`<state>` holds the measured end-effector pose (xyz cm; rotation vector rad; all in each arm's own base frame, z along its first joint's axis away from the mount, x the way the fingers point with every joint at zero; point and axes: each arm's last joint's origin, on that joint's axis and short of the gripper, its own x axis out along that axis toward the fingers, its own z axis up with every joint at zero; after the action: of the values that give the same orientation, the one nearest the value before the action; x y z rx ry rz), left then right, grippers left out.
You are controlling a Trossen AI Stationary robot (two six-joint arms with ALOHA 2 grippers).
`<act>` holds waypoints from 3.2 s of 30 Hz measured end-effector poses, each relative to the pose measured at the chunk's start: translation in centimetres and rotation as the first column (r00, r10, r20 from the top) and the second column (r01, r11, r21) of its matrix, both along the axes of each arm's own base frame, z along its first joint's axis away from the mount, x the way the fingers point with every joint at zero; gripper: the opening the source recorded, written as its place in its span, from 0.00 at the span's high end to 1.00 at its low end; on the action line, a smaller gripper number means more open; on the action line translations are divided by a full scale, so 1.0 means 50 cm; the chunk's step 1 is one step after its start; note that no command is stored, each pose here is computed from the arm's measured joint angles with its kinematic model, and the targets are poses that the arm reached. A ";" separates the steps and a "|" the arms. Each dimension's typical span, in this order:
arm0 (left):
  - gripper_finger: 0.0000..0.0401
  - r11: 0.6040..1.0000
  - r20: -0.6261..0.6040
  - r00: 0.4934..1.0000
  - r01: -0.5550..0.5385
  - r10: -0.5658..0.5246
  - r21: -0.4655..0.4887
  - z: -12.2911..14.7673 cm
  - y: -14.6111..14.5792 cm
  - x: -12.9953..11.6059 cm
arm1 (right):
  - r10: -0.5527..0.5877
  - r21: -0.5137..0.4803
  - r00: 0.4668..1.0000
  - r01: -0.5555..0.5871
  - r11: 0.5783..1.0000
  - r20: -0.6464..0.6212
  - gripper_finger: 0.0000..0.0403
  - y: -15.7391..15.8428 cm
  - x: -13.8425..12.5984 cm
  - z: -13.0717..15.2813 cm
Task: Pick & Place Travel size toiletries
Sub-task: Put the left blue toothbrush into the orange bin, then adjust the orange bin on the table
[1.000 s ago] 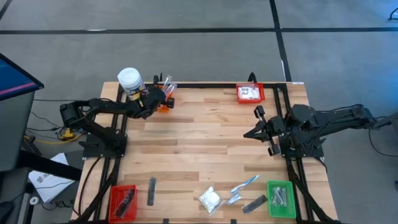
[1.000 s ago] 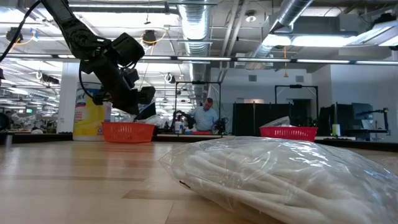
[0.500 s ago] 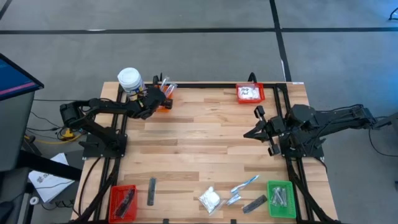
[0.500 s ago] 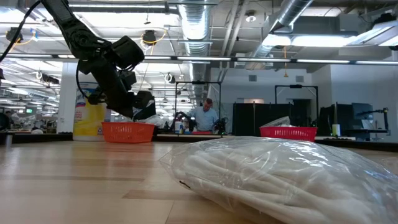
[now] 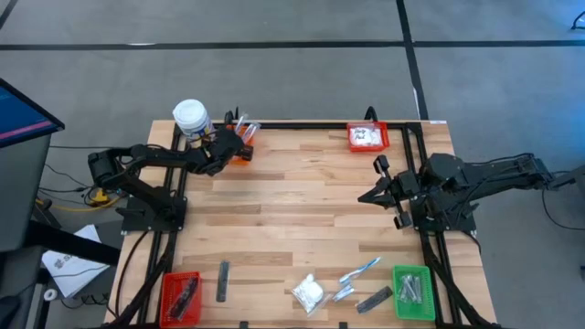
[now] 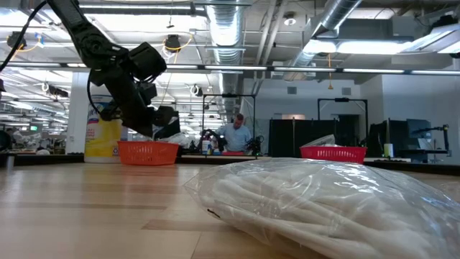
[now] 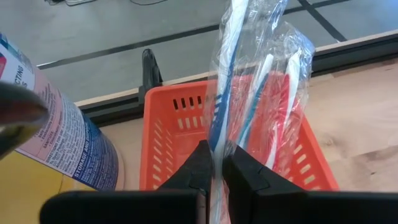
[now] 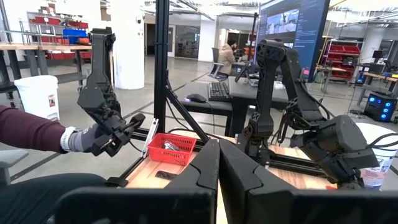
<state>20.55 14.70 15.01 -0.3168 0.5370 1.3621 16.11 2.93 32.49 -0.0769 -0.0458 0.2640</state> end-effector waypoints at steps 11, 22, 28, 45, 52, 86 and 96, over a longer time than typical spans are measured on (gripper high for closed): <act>0.96 0.998 -0.030 0.999 -0.042 0.041 -0.039 -0.027 0.006 -0.032 | 0.000 0.000 1.000 0.000 1.000 0.000 1.00 0.000 0.000 0.000; 0.96 0.998 -0.023 0.999 -0.032 0.030 -0.053 -0.029 0.006 -0.034 | -0.001 0.000 1.000 0.001 1.000 0.000 1.00 0.000 0.000 0.000; 0.92 0.998 -0.018 1.000 -0.023 0.022 -0.061 -0.029 0.006 -0.033 | -0.001 0.000 1.000 0.001 1.000 0.000 1.00 0.000 0.000 0.000; 0.89 0.998 -0.018 1.000 -0.023 0.022 -0.061 -0.029 0.006 -0.033 | -0.001 0.000 1.000 0.001 1.000 0.000 1.00 0.000 0.000 0.000; 0.85 0.998 -0.019 1.000 -0.023 0.022 -0.062 -0.030 0.005 -0.033 | 0.000 0.000 1.000 0.000 1.000 0.000 1.00 0.000 0.000 0.000; 0.54 0.998 -0.010 1.000 -0.010 0.010 -0.056 -0.028 0.007 -0.031 | -0.001 0.000 1.000 0.001 1.000 0.000 1.00 0.000 0.000 0.000; 0.47 0.998 -0.008 1.000 -0.002 0.001 -0.057 -0.027 0.004 -0.028 | -0.001 0.000 1.000 0.001 1.000 0.000 1.00 0.000 0.000 0.000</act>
<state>19.12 14.88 13.64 -0.3581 0.5832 1.3515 16.12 2.92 32.51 -0.0769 -0.0459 0.2630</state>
